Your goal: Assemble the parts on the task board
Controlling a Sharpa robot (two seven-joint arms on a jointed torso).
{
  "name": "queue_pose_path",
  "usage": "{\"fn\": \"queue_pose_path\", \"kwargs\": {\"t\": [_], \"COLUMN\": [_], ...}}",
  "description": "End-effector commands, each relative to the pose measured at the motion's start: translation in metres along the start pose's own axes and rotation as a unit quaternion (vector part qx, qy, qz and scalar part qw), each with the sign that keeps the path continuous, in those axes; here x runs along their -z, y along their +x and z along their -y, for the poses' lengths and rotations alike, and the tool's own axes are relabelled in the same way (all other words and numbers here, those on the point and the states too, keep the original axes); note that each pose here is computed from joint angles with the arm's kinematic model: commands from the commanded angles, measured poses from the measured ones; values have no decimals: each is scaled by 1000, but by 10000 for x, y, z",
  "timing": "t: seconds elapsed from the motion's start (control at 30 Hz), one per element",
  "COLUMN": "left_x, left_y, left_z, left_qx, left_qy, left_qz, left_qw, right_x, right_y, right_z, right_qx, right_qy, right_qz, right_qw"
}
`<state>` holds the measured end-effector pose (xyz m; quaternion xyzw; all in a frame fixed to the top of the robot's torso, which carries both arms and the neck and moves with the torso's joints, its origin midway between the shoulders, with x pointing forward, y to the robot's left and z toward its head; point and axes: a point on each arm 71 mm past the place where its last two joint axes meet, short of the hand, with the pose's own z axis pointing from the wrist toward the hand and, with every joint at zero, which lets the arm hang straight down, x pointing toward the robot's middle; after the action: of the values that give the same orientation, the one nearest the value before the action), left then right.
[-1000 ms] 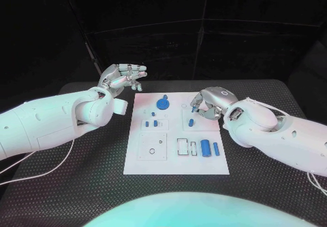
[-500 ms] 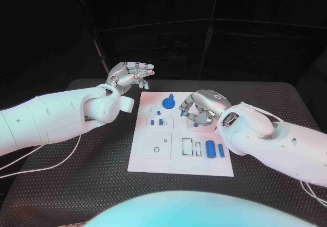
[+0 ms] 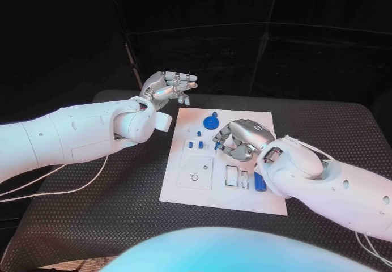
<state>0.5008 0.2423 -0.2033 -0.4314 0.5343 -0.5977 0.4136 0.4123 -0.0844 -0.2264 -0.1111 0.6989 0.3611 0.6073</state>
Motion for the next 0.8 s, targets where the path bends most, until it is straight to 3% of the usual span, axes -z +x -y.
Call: {"fn": "queue_pose_path", "kwargs": {"t": [0.03,0.3,0.8], "left_x": [-8,-14,-23], "left_y": [15,31,49], "left_z": [15,12,10], "left_qx": [3,4,5], "left_qy": [5,5,5], "left_qz": [-2,-5,-7], "left_qw": [1000,1000,1000], "right_x": [-14,-21,-48], "right_y": [33,306,539], "right_z": [-39,-83,-170], "right_qx": [14,22,16], "right_qy": [-16,-26,-37], "right_qz": [7,-14,-33], "right_qw": [1000,999,999]}}
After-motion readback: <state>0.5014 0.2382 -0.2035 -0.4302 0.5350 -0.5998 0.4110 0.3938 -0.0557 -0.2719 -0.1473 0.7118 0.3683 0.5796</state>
